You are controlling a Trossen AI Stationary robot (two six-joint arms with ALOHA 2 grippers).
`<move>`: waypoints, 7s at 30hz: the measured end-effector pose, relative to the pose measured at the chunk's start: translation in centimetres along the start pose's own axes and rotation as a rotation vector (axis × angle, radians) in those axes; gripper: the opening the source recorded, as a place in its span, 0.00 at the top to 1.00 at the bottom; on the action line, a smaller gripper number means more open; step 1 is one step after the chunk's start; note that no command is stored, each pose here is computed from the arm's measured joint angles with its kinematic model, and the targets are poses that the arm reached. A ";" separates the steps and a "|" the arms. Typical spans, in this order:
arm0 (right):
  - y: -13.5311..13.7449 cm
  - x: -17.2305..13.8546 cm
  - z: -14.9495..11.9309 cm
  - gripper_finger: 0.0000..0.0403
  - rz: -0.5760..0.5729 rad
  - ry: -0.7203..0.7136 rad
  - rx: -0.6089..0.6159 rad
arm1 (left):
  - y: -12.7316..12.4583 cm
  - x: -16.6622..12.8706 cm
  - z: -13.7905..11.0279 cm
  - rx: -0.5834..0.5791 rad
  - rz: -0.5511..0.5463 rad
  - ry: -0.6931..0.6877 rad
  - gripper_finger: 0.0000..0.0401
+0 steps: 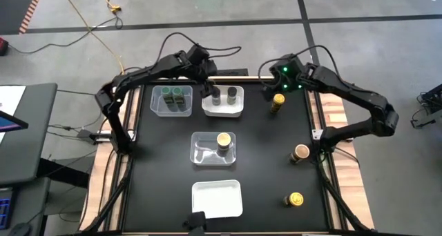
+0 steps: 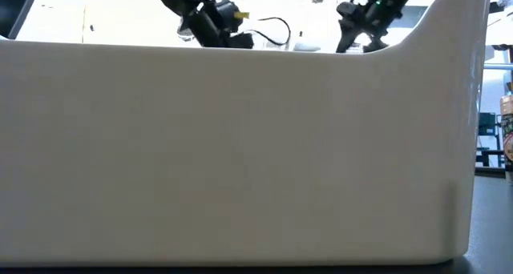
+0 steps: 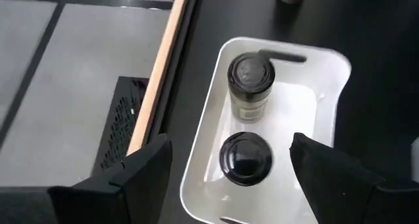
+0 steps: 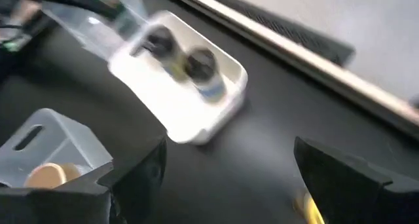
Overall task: Sort spices by type
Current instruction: Put the brown seasoning bottle into the center transparent bin
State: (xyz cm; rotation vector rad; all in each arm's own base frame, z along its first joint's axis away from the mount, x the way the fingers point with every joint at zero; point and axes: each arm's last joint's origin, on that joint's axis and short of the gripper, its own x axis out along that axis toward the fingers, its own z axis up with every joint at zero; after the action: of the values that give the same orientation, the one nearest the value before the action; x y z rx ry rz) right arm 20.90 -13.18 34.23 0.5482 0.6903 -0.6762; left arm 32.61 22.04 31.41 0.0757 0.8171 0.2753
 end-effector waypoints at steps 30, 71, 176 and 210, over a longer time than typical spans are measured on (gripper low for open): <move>3.5 -8.3 -11.6 0.23 -0.154 0.503 -0.130 | -16.7 -8.6 -3.9 -0.284 -0.120 -0.396 0.26; 10.8 -7.8 -18.9 0.10 -0.504 0.453 0.643 | -20.3 -9.6 -4.1 -0.226 -0.130 -0.385 0.26; 23.9 0.7 2.0 0.26 0.061 0.122 0.216 | -15.6 -20.2 -13.0 -0.048 -0.013 -0.378 0.26; 27.0 5.8 -1.4 0.26 0.060 0.284 0.117 | -17.4 -15.2 -15.4 -0.289 -0.206 -0.374 0.26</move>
State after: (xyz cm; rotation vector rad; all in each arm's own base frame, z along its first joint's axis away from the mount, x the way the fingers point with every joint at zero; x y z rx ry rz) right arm 43.08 3.38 35.36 0.7793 0.8999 -0.5902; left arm 15.22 0.56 28.67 -0.2220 0.4028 0.1746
